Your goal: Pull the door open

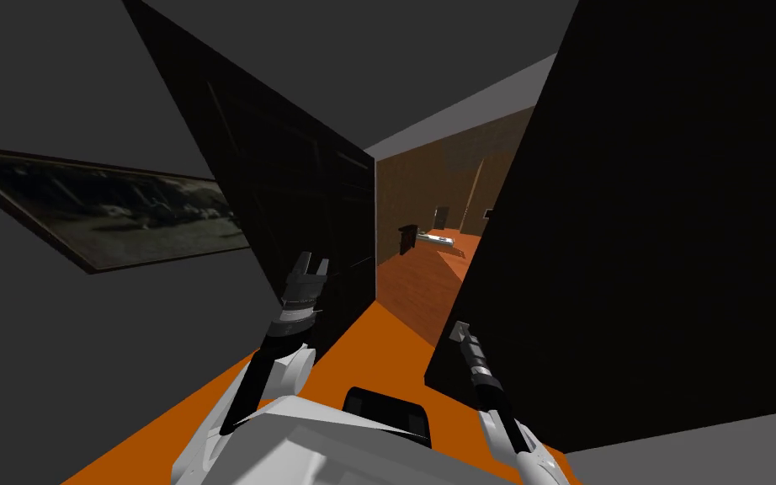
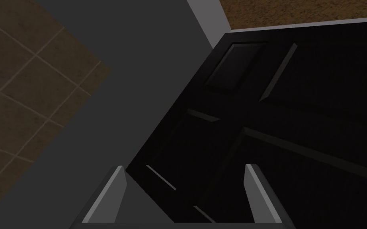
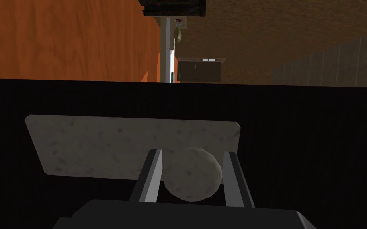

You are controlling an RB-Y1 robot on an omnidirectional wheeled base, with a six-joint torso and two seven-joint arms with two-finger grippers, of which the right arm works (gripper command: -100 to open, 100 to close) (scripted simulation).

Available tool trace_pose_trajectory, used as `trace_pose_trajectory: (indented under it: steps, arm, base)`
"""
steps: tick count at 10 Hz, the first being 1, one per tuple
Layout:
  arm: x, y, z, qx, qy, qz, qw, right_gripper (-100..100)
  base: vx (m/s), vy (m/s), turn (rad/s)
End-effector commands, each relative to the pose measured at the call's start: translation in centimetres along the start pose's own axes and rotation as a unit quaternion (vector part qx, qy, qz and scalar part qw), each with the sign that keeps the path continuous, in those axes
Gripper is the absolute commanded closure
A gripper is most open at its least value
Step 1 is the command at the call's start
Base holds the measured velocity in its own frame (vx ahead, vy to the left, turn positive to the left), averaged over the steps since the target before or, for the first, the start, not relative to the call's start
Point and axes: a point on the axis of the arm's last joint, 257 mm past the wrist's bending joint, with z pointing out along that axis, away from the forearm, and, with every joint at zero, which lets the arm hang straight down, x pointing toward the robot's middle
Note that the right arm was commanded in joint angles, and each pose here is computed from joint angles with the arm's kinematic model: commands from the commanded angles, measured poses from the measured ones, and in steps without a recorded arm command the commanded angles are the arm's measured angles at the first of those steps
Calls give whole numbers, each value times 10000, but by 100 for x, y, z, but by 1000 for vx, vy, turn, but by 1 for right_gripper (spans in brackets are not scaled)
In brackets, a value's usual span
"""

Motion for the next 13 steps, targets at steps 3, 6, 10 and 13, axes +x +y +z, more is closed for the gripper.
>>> trace_pose_trajectory:
  steps: [3,6,10,13]
  arm:
    - [61,-9,-36,8,182,5,9998,100]
    - [116,9,-82,-15,430,0,9991,100]
    - [188,21,-149,-22,734,4,9973,100]
    - [199,-15,-250,5,866,-1,9962,100]
  base:
    - [-161,-17,54]
    - [-235,-57,91]
    - [-243,-80,83]
    - [-143,-36,48]
